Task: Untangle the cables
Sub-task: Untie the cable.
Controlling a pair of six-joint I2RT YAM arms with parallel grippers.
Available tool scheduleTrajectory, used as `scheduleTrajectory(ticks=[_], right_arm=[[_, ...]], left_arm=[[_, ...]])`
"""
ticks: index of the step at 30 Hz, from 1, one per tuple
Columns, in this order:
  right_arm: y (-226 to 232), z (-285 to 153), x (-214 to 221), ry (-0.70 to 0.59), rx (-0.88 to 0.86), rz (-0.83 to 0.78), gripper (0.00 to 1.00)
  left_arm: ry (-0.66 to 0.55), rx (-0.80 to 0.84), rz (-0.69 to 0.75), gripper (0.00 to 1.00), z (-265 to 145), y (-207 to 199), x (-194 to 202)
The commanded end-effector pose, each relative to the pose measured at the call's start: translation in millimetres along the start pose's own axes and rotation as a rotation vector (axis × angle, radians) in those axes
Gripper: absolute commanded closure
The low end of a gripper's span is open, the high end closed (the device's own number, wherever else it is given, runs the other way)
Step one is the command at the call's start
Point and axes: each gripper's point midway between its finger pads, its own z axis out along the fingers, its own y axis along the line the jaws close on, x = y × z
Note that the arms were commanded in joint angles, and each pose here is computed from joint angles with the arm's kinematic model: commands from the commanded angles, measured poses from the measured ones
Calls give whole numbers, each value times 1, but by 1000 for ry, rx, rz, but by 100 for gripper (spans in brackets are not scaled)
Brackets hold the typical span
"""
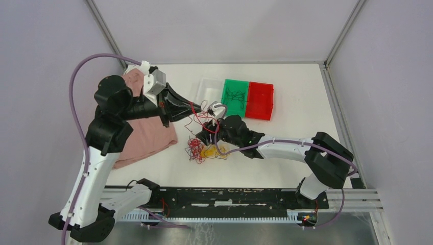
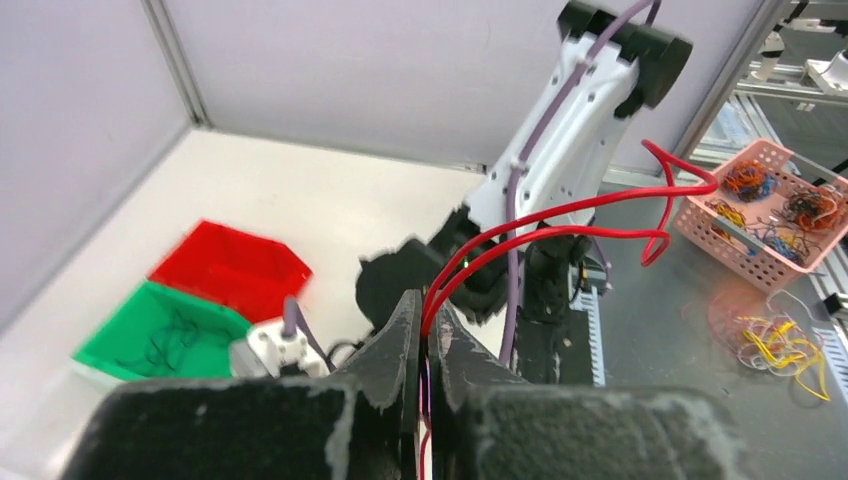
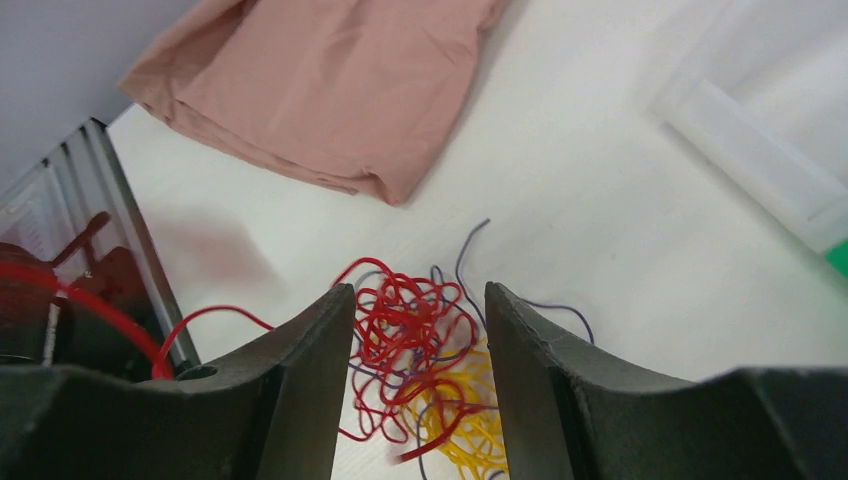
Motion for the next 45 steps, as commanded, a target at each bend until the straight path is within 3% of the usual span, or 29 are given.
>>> scheduleTrajectory(ticks=[1,11,17,26,31,39,45], right_arm=[[-12,1,5,-39,61,29,43],[-23,-7,31,-15,106,85,41],[-23,-23,15,-72,129,121,33],[-50,-84,-44,-204,346,132,14],[-76,-124,-65,-270,523,143,6],[-118,-159,-61,-264,763,195,6],[-130,-171,-63,-257,830,184,7]], left_arm=[[-92,15,136,97,-7,-13,-59],[-278,-108,392,97,-19,-10,-171],[-330,-244,483,97,-20,19,-194],[-262,-519,380,97,-7,116,-130],[-216,-570,288,97,9,157,-79],[-173,-672,197,97,34,226,-25],[-116,-725,150,97,52,272,11]])
